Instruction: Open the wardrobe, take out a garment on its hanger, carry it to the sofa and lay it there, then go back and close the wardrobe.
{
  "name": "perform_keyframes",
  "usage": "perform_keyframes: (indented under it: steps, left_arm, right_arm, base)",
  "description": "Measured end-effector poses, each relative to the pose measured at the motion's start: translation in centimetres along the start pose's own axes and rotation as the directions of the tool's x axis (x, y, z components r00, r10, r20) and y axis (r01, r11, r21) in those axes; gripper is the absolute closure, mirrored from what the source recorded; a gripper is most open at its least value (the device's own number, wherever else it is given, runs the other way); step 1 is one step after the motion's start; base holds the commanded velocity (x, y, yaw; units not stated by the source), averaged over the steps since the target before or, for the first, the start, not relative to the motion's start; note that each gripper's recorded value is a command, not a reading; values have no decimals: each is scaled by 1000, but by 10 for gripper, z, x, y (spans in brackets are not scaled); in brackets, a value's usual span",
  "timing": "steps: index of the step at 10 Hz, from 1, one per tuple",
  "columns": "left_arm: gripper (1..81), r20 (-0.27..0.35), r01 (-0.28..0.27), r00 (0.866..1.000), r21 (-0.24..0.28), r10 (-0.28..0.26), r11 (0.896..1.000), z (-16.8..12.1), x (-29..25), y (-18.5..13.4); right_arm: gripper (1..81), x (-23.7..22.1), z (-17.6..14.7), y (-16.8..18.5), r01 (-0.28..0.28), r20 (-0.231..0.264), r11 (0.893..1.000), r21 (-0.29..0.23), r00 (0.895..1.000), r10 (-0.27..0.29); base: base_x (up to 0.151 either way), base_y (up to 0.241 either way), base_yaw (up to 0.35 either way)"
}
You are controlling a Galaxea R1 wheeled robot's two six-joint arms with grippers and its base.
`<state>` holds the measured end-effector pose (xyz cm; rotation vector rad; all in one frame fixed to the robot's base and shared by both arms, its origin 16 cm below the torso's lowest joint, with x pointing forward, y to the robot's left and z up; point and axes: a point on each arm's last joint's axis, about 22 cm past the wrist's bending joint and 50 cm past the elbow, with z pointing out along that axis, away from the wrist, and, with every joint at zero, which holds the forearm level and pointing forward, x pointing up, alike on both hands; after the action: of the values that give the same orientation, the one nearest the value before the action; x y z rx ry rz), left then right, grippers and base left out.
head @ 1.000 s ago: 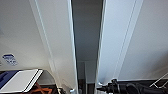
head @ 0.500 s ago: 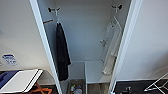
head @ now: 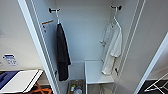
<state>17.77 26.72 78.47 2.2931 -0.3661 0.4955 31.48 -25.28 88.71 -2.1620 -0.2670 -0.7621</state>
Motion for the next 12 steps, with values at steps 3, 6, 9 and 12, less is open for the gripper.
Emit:
perform_keyframes:
  steps: [3,6,9,12]
  left_arm:
    - [10,-33,70,997,146,-66,987,-35,-44,-61]
    - [10,-55,115,993,189,-107,975,-15,-77,-93]
    - [10,-35,166,986,202,-162,965,39,-123,-108]
    - [10,-4,191,981,227,-195,955,97,-162,-119]
  right_arm:
    - [10,-61,-37,21,-131,95,987,-96,986,140]
    - [10,-108,-55,108,-223,100,934,-278,961,259]
    - [10,-163,-42,167,-279,113,881,-383,932,345]
    - [10,-256,17,168,-354,167,848,-395,880,445]
  base:
    - [0,0,0]
    - [0,0,0]
    - [0,0,0]
    - [0,0,0]
